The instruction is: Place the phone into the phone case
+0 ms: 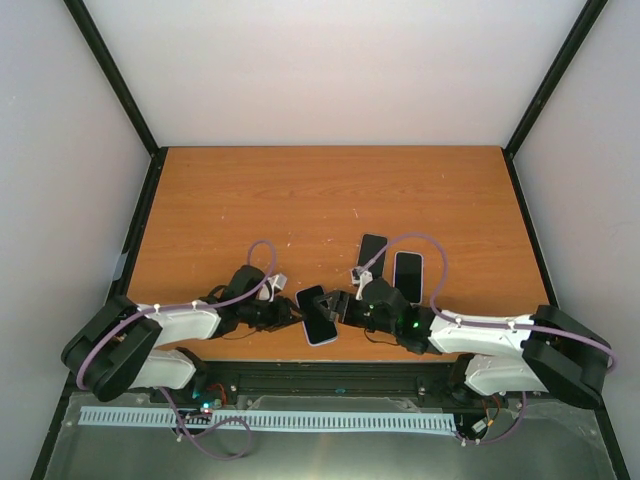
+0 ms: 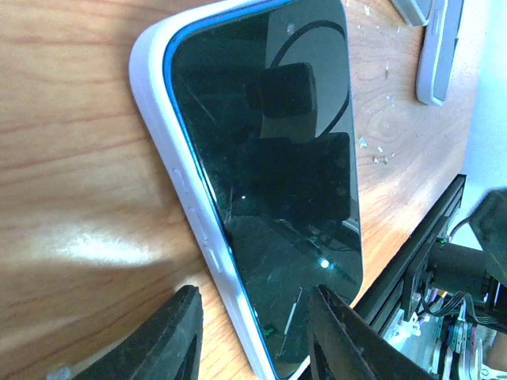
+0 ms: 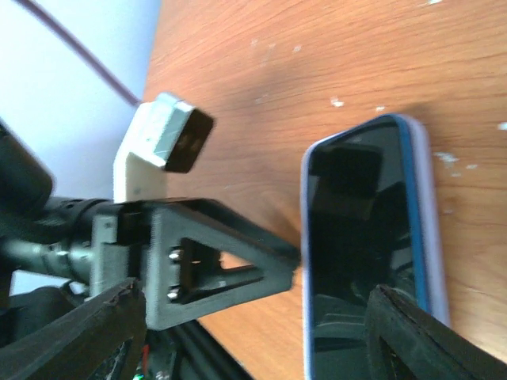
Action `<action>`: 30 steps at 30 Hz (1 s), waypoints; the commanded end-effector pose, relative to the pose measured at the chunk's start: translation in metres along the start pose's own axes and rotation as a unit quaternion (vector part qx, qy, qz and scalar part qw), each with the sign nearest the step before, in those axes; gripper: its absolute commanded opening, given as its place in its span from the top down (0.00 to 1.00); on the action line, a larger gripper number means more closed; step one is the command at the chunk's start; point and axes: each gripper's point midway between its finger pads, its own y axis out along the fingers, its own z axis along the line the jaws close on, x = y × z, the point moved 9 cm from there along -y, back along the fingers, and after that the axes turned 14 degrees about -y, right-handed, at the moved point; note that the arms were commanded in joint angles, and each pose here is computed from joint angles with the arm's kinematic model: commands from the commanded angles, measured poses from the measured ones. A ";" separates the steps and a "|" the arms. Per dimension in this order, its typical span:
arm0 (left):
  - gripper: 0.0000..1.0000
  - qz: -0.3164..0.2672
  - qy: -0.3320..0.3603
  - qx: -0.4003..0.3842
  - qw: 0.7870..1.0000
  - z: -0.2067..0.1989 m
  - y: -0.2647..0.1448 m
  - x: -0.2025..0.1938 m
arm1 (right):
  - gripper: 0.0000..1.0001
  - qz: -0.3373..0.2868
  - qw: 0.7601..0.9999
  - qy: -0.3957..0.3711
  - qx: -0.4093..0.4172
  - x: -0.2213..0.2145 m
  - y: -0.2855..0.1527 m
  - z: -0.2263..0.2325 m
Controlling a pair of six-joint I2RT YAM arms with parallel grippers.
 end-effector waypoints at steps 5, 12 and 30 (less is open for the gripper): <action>0.66 -0.014 0.019 -0.022 0.999 -0.016 0.004 0.014 | 0.16 0.026 0.995 -0.018 -0.092 -0.003 0.004 -0.030; 0.67 -0.014 0.019 -0.021 0.999 -0.017 0.005 0.015 | 0.14 0.059 0.996 0.004 -0.070 -0.011 0.028 -0.035; 0.48 -0.005 0.043 -0.055 0.998 -0.023 0.000 0.010 | 0.22 0.033 0.988 0.069 0.132 -0.005 0.041 -0.005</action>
